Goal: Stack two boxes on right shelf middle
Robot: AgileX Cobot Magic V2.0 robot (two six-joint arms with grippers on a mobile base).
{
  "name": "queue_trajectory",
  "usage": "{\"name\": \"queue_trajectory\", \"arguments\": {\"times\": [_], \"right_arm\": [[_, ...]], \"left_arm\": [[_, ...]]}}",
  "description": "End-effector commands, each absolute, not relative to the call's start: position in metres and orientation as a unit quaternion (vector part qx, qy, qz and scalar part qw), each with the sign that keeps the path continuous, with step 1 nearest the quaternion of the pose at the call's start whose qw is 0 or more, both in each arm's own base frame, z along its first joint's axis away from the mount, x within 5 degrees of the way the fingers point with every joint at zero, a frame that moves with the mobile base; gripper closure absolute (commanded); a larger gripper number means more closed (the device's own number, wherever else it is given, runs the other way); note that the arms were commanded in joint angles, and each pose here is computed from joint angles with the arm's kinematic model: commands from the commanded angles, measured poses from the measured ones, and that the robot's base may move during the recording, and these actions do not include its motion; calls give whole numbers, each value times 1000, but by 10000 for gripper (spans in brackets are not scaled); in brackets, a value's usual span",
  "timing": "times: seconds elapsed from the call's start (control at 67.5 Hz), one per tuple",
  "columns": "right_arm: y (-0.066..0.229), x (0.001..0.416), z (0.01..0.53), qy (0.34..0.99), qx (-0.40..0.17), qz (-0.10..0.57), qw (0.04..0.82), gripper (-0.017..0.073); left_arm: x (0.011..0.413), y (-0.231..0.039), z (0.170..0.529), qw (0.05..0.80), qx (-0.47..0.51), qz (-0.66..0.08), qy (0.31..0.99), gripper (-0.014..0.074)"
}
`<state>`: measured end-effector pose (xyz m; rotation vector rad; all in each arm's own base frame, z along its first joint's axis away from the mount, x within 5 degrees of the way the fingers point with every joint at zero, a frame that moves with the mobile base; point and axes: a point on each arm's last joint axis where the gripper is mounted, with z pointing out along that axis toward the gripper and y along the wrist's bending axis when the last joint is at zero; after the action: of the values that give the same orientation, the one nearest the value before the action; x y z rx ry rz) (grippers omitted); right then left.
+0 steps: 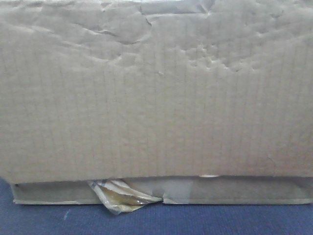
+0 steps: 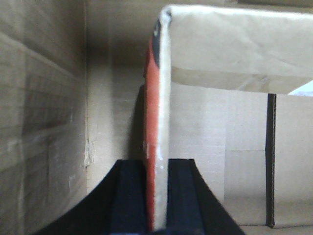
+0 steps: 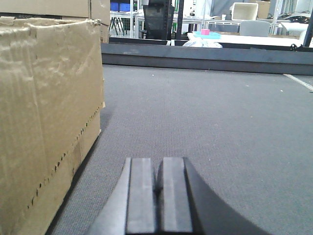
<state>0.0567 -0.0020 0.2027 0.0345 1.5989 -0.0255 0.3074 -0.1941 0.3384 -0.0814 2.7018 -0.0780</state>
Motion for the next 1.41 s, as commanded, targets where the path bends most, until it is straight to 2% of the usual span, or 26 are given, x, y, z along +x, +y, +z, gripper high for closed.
{"name": "queue_trajectory", "arguments": {"times": [0.0,0.133,0.385,0.563,0.711,0.977,1.229,1.392], "right_arm": [[-2,56,204,710,15,-17,704,725],[-2,56,204,710,15,-17,704,725],[-2,56,204,710,15,-17,704,725],[-2,56,204,710,15,-17,704,725],[-2,56,204,710,15,-17,704,725],[-2,56,204,710,15,-17,704,725],[-3,56,211,689,16,-18,724,725],[0,41,263,694,17,-5,719,725]], "left_arm": [[309,-192,343,227,-30,-32,973,705],[308,-192,343,227,-29,-31,973,674],[308,-193,342,222,-31,-39,974,349],[308,-194,342,221,-31,-41,974,241],[308,-194,359,244,-33,-56,968,233],[300,-183,419,322,-28,-78,943,234],[273,-156,476,413,-4,-77,907,234],[257,-141,492,442,1,-68,894,234]]}}
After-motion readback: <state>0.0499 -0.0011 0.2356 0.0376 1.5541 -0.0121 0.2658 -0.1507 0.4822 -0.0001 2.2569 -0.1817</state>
